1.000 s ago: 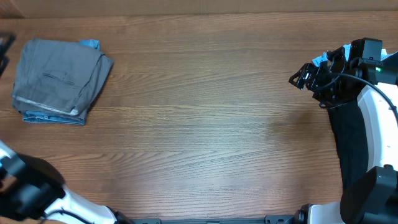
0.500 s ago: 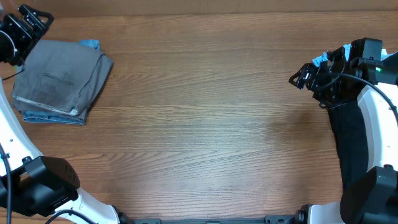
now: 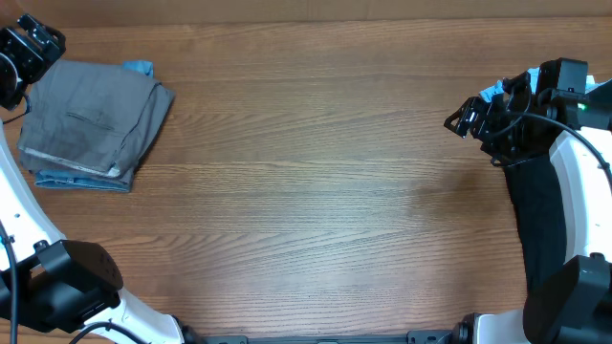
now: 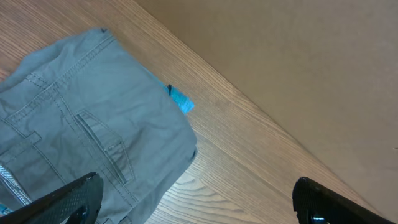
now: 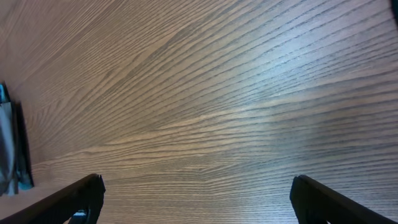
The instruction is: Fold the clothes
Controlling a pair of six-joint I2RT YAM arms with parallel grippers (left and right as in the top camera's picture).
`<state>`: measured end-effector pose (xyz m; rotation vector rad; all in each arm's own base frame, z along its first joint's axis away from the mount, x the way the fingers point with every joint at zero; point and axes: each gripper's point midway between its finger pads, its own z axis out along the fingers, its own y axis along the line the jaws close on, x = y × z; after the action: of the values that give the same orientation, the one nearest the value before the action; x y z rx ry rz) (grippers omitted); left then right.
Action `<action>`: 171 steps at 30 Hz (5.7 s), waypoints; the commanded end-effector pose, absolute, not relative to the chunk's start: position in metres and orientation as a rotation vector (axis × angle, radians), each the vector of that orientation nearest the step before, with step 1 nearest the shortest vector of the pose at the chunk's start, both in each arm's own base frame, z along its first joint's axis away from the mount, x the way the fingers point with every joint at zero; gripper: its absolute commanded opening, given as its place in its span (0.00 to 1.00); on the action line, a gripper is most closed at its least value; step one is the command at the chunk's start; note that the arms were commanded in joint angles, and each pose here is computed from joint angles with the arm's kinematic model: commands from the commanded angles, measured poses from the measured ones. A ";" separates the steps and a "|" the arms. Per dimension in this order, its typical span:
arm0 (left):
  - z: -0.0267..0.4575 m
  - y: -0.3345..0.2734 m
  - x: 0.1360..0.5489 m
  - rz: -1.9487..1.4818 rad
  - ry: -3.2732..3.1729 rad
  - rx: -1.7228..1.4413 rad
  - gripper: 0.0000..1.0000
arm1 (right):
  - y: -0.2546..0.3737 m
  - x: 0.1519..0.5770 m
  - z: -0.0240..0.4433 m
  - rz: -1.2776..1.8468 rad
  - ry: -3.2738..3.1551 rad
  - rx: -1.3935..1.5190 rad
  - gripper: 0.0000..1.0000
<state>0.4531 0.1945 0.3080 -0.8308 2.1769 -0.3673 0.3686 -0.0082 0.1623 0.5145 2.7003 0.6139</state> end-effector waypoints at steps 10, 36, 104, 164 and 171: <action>0.305 0.197 0.453 -0.362 2.176 -0.855 1.00 | 0.025 0.352 0.235 0.601 2.532 0.308 1.00; 0.305 0.197 0.454 -0.362 2.176 -0.855 1.00 | 0.053 0.023 0.355 0.601 1.676 -0.266 1.00; 0.304 0.198 0.454 -0.358 2.176 -0.858 1.00 | 0.035 0.244 0.169 0.296 1.602 0.055 1.00; 0.254 -0.065 0.252 -0.470 1.695 -0.019 1.00 | 0.035 0.244 0.170 0.296 1.602 0.055 1.00; 0.223 -0.051 0.253 -0.401 1.567 -0.050 1.00 | 0.035 0.244 0.169 0.296 1.602 0.055 1.00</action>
<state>0.2522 -0.0636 0.2376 -0.0170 1.5788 -0.4748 0.2433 0.0382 0.1716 0.0424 1.6059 0.3079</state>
